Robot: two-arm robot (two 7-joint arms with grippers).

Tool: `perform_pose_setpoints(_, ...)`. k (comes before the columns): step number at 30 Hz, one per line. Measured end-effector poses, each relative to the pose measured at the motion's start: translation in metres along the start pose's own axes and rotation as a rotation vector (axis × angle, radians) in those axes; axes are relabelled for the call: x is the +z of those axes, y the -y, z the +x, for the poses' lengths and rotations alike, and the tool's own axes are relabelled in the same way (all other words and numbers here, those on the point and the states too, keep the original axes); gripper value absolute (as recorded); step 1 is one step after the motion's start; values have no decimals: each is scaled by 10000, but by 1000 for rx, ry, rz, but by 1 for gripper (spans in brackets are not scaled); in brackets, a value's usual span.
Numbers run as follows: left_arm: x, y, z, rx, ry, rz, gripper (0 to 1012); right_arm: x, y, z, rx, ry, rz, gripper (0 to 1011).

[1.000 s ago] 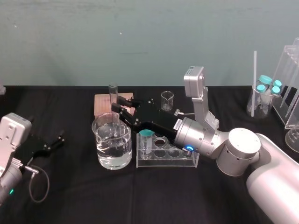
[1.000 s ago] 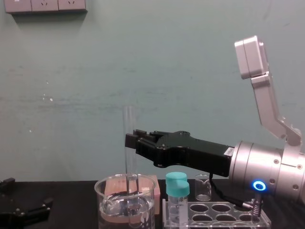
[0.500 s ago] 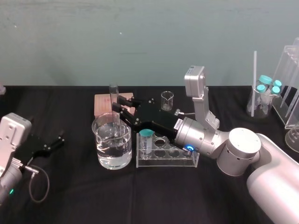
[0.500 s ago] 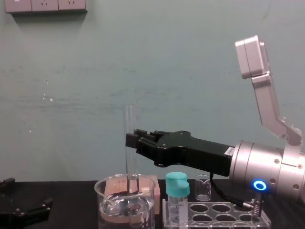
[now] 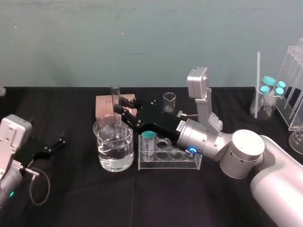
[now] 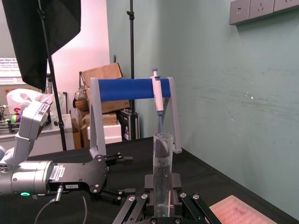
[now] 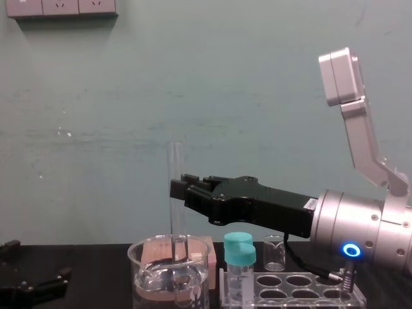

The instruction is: Hold the test tube with one hand and immerse one end into the beaker, then return it to the test tube rack.

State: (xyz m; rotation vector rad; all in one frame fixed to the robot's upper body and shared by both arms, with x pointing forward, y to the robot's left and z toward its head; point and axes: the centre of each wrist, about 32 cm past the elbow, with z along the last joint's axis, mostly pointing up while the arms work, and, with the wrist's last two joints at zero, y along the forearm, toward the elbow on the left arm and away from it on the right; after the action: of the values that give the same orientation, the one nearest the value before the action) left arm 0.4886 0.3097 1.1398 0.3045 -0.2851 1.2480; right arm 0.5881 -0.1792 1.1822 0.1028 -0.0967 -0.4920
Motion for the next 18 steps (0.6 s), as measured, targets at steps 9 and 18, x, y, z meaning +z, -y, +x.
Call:
perform_pose_setpoints(9,0,0,0,0,0,0,1000,-2,-2,-2,-1,-1,0,217)
perform_pose_setpoints(18,0,0,0,0,0,0,1000,-8,-3,2,-3,-2,-1,216)
